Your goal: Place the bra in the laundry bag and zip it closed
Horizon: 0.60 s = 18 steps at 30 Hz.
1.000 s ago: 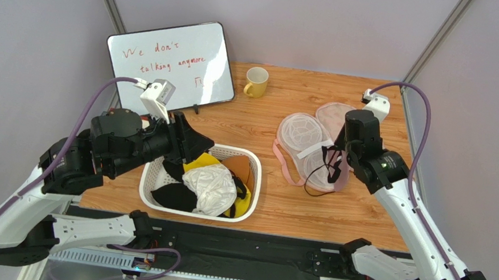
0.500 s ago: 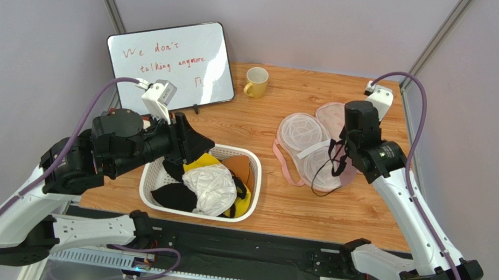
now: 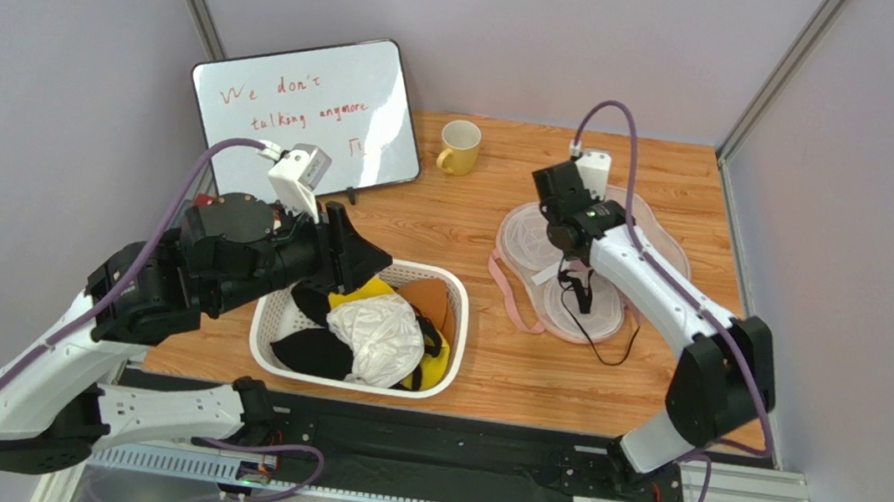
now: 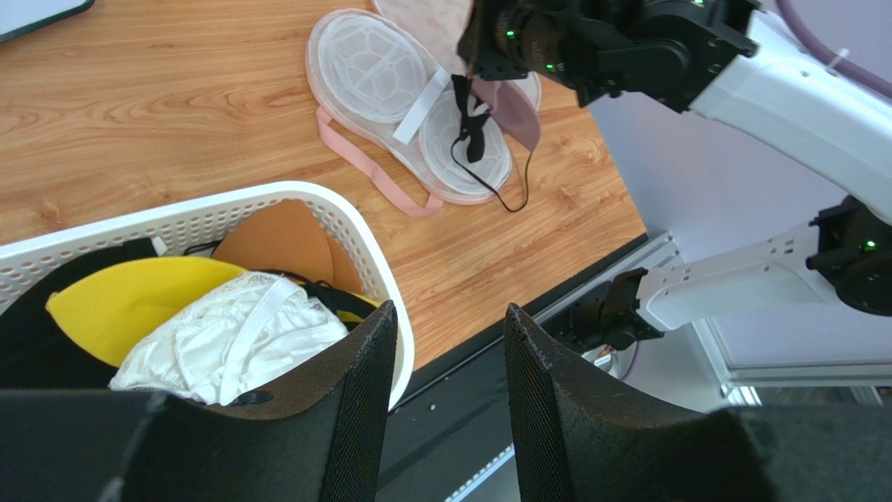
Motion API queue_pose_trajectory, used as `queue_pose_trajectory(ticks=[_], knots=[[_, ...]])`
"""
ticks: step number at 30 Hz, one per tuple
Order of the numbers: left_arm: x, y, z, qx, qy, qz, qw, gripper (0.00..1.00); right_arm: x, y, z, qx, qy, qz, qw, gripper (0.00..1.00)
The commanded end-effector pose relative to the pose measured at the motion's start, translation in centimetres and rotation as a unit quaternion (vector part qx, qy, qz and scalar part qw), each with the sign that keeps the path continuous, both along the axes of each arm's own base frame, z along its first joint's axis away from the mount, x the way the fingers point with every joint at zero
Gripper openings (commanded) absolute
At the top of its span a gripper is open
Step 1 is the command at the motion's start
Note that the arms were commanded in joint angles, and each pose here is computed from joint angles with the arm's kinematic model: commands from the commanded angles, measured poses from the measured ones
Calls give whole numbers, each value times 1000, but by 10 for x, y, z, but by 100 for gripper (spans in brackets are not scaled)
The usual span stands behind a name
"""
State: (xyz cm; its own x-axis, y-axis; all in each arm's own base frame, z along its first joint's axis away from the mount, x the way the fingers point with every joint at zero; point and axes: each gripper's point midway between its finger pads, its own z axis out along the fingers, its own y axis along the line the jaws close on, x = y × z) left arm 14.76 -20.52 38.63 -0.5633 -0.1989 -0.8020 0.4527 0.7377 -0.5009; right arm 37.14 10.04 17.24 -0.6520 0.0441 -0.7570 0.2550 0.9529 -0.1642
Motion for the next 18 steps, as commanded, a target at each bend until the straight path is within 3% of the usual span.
queue_pose_trajectory(ticks=[1,18], knots=[[-3,0,-1,4,2,-9,1000,49,22,30,14,34,-26,5,999,0],[2,-12,-27,27,31,-7,999,49,49,51,-7,37,3,25,999,1]])
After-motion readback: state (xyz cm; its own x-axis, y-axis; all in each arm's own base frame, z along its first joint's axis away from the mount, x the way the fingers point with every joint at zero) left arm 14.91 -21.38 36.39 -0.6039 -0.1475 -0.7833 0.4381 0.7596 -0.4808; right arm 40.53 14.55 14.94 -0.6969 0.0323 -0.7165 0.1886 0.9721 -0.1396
